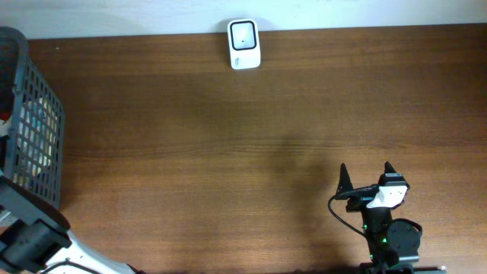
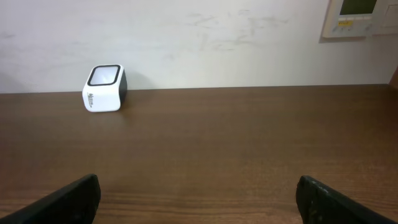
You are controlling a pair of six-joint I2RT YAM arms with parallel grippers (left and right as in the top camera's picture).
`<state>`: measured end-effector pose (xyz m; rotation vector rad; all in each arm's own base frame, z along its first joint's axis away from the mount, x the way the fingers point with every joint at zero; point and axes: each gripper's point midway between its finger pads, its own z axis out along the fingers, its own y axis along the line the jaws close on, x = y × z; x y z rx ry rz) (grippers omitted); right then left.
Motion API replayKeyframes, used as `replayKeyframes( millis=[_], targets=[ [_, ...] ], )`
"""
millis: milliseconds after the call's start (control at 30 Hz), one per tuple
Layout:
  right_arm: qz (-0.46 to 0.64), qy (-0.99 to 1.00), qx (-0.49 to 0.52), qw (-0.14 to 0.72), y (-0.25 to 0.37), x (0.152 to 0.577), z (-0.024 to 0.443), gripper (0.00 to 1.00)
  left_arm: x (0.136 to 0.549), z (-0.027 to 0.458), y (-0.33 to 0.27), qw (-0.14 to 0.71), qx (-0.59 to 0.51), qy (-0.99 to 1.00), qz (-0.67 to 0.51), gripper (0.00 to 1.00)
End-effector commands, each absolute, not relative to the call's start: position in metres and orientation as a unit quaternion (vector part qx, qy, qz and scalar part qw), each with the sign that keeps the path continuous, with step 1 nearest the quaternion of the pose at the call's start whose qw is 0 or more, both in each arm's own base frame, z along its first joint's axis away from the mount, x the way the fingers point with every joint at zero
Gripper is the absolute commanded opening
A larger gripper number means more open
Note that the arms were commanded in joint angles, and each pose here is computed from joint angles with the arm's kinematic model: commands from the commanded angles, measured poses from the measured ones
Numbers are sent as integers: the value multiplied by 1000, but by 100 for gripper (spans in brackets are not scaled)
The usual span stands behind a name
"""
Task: Scan the item barcode
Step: 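Reach left gripper into basket, grasp green snack pack, place on table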
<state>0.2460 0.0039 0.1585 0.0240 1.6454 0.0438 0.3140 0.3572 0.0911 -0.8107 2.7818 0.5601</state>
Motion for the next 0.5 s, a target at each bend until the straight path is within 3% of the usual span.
replayKeyframes(
  millis=[0, 33, 67, 133, 233, 367, 467],
  targets=[
    [19, 735, 7, 678, 5, 246, 155, 99, 310, 77, 361, 77, -278, 939, 188, 17],
    [19, 735, 7, 678, 5, 246, 155, 99, 309, 77, 361, 77, -278, 939, 188, 33],
    [19, 735, 7, 678, 5, 246, 155, 99, 309, 77, 361, 76, -279, 939, 187, 34],
    [19, 735, 7, 678, 5, 246, 155, 99, 307, 77, 362, 75, -280, 938, 188, 0],
    [19, 735, 7, 678, 5, 246, 155, 99, 314, 97, 363, 90, -278, 937, 194, 0],
    [19, 735, 7, 678, 5, 246, 155, 99, 355, 241, 361, 248, -278, 892, 254, 0],
    [19, 735, 7, 678, 5, 246, 155, 99, 382, 402, 286, 437, -217, 833, 263, 0]
  ],
)
